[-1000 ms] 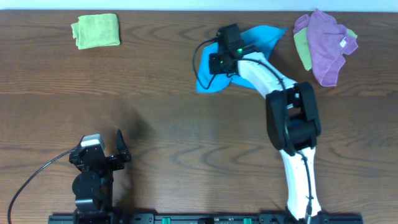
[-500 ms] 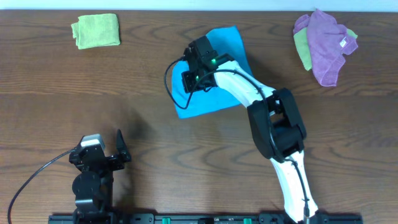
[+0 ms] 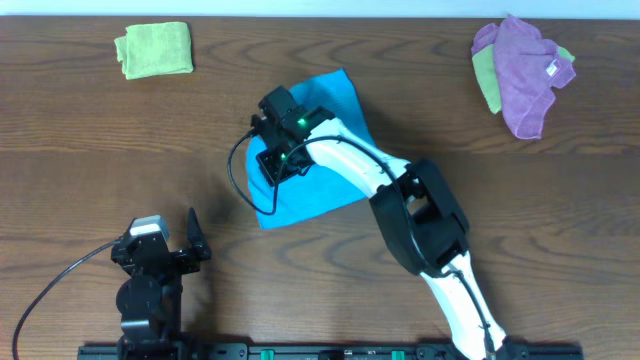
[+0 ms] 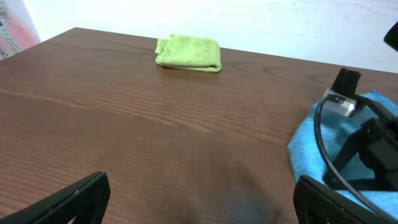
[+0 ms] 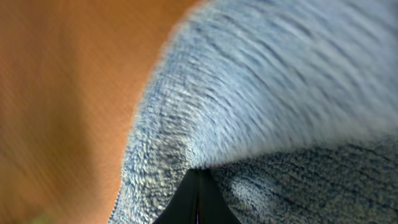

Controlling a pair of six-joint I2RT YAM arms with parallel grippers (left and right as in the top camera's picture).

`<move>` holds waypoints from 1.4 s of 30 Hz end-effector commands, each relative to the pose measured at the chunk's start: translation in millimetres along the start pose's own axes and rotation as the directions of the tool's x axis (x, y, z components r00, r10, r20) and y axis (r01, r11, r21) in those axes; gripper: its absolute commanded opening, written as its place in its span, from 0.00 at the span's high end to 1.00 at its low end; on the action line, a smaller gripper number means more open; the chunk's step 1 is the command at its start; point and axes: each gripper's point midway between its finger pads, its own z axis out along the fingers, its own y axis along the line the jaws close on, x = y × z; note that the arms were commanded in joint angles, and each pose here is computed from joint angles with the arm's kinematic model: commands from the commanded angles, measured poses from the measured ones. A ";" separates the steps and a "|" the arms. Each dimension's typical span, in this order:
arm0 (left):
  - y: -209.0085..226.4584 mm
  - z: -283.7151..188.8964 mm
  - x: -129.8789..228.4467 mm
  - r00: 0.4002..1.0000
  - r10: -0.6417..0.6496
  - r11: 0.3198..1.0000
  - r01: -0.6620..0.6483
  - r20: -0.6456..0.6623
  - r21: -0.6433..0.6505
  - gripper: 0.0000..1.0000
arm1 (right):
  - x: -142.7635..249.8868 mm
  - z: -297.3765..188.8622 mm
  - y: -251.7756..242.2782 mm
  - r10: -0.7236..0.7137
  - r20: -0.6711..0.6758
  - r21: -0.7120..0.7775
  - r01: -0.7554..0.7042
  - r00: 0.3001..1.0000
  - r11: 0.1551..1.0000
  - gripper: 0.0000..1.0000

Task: Fold the cloth
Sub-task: 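Drag the blue cloth toward table center and release it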

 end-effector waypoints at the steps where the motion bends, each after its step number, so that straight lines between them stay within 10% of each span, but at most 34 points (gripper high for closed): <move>1: 5.0 3.0 12.3 1.000 0.007 1.000 -0.008 -0.026 -0.024 0.05 | 18.4 11.2 -7.9 -0.038 -0.061 0.077 0.042 0.997 0.996 0.98; 18: 4.9 3.0 12.3 1.000 0.007 1.000 -0.008 -0.026 -0.023 0.04 | -48.8 -147.9 12.3 -0.225 0.155 0.303 0.170 0.962 0.938 0.98; 21: 4.9 3.0 12.3 1.000 0.007 1.000 -0.008 -0.026 -0.023 0.05 | -49.5 -178.7 11.3 -0.240 0.187 0.368 0.158 0.953 0.916 0.82; 42: 5.0 3.0 12.3 1.000 0.007 1.000 -0.008 -0.026 -0.024 0.05 | 63.1 -256.4 -116.2 0.149 0.061 0.402 -0.161 0.987 0.901 0.46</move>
